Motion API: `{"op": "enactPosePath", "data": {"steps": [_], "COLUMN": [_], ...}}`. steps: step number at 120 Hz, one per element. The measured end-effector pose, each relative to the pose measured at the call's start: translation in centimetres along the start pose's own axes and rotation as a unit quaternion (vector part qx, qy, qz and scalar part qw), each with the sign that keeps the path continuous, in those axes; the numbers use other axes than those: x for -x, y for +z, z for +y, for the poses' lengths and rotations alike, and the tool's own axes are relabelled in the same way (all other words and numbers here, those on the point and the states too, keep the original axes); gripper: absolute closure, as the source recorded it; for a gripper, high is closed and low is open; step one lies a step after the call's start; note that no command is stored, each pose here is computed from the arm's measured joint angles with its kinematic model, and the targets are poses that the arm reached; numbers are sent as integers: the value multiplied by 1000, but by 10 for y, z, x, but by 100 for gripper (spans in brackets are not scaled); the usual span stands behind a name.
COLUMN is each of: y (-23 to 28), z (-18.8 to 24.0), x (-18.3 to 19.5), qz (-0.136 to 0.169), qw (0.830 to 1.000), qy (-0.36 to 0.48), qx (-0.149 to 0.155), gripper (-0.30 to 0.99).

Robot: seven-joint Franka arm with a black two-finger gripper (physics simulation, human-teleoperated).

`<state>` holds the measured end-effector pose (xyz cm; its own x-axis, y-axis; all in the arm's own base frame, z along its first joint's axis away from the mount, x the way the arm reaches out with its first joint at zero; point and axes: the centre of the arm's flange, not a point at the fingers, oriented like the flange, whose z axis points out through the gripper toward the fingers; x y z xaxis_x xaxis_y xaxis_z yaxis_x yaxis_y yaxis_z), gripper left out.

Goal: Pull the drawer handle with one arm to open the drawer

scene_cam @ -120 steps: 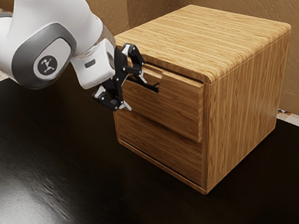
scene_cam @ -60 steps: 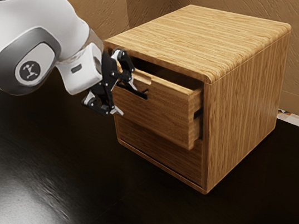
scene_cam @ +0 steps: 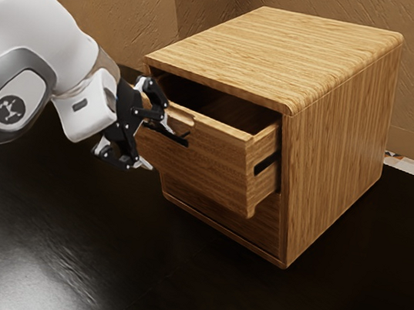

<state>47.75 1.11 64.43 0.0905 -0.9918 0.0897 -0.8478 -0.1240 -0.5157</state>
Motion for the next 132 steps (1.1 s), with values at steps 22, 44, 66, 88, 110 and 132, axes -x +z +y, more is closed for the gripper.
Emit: {"op": "enactPosePath", "data": {"steps": [22,44,66,88,110,132], "y": [-6,-13,-16,-12,-17,-25], "z": [10,23,30,34,37,42], "x": [2,5,6,7,7,7], "qz": [3,6,8,7,9,11], "qw": [1000,1000,1000,1000,1000,1000], "qy": [-1,-3,-3,-4,-6,-6], "qx": [0,-1,0,6,6,3], "gripper": [26,25,25,21,21,28]}}
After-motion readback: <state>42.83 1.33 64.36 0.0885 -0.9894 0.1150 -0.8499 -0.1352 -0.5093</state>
